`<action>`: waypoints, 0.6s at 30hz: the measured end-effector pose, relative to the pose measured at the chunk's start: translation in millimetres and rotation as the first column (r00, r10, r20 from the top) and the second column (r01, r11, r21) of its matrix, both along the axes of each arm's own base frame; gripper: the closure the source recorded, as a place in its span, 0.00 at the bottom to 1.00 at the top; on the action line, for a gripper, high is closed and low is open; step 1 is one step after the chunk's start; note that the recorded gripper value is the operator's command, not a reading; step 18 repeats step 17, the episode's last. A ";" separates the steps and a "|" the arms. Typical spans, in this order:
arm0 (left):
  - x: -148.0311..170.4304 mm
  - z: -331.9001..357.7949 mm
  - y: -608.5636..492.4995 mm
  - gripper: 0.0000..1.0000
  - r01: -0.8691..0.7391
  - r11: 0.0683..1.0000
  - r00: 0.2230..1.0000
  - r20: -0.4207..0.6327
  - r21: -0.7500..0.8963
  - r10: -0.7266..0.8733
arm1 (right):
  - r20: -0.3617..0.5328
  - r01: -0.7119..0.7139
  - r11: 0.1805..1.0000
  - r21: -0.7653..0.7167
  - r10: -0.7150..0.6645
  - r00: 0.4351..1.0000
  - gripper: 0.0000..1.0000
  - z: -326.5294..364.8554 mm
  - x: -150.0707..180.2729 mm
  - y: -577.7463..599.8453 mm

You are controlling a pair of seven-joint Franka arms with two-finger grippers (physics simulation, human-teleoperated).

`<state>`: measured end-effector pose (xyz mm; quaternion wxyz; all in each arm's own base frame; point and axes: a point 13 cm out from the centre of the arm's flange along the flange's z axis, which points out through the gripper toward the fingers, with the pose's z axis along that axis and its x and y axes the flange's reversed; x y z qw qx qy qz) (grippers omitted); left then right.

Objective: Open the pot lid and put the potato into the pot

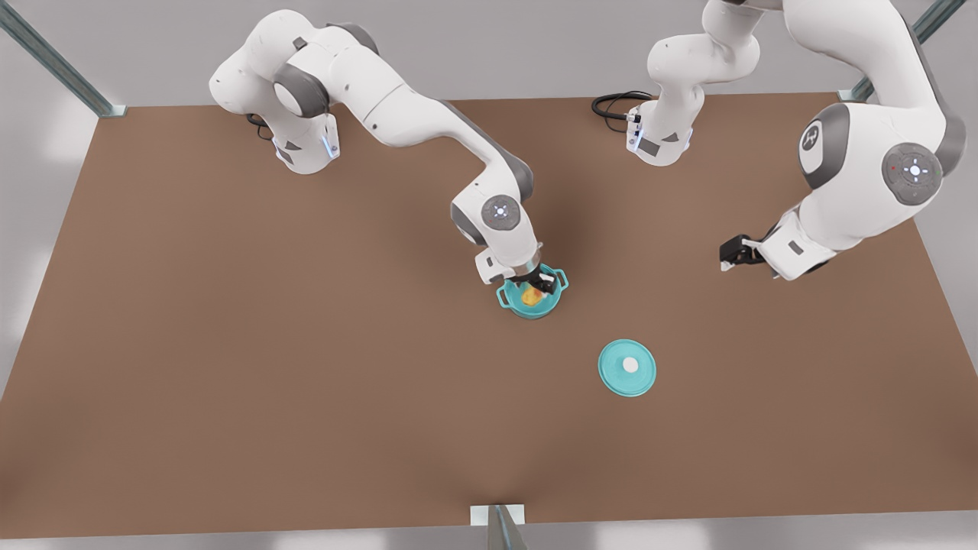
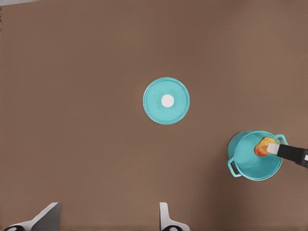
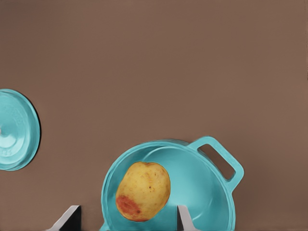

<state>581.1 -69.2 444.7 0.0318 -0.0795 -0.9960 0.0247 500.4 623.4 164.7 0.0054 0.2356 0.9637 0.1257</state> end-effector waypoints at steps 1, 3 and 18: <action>-0.4 1.5 -0.2 0.00 0.001 1.000 1.000 0.002 0.000 -0.001 | -0.002 0.007 1.000 -0.002 -0.007 1.000 0.00 -1.3 0.1 -0.4; -1.2 4.4 -0.9 0.00 0.003 1.000 1.000 0.007 0.000 -0.003 | -0.005 0.022 1.000 -0.004 -0.022 1.000 0.00 -2.7 0.6 -1.4; -0.4 11.5 -16.4 0.00 0.035 0.999 0.999 0.023 -0.003 -0.035 | -0.186 0.247 0.946 -0.212 -0.287 0.940 0.00 110.2 151.4 -668.7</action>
